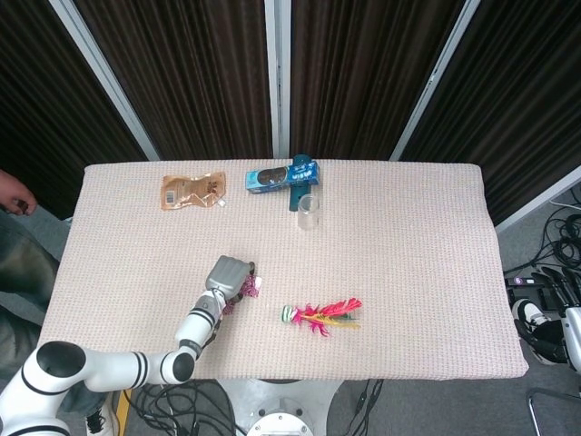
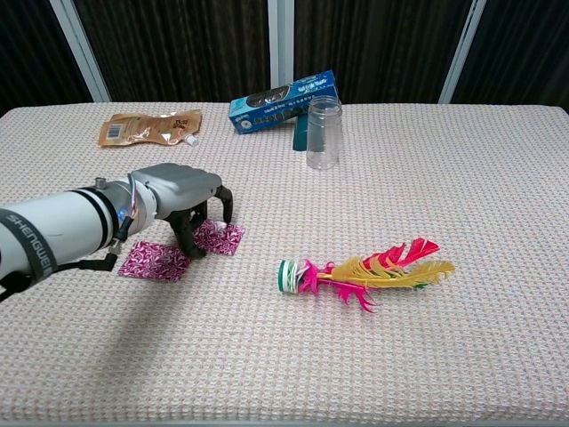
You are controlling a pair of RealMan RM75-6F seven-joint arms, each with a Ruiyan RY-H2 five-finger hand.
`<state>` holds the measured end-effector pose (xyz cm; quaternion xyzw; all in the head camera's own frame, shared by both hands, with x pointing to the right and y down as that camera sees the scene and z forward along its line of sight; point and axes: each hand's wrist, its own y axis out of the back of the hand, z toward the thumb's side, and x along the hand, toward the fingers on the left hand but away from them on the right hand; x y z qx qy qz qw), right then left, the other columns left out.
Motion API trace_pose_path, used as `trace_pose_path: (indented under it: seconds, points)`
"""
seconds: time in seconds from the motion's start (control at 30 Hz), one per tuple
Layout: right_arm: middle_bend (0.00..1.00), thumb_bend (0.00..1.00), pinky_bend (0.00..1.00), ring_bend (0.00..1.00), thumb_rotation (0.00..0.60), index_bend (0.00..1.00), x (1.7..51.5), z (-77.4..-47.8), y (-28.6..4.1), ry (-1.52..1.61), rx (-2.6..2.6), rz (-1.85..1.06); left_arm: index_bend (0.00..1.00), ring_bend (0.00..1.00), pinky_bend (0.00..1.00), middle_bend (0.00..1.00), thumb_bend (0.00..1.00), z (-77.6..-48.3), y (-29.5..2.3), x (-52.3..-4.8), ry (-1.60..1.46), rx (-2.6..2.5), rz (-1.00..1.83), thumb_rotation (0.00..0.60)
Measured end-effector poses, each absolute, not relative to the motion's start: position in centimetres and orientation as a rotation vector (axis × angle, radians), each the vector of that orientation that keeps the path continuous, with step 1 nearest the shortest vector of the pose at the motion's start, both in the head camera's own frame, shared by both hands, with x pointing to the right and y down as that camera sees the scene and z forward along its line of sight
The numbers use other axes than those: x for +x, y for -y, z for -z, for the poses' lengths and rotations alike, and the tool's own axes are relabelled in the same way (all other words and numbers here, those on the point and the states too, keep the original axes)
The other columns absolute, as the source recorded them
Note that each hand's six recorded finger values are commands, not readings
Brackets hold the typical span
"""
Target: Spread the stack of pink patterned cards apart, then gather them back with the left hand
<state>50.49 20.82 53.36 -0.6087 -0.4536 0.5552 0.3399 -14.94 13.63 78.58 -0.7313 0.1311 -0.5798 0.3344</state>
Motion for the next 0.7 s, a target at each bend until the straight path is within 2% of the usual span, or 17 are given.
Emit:
trace_pose_path:
  seconds: [0.2, 0.7]
  points:
    - [0.10, 0.19, 0.00, 0.01, 0.450, 0.16, 50.6, -53.3, -20.9, 1.184, -1.583, -1.446, 0.50, 0.96, 0.99, 0.92, 0.27, -78.5, -13.6, -15.0, -0.348, -1.907, 1.508, 0.600]
    - [0.10, 0.19, 0.00, 0.01, 0.450, 0.16, 50.6, -53.0, -20.8, 1.195, -1.580, -1.430, 0.49, 0.96, 0.99, 0.92, 0.27, -75.8, -11.9, -15.3, -0.415, -1.892, 1.460, 0.600]
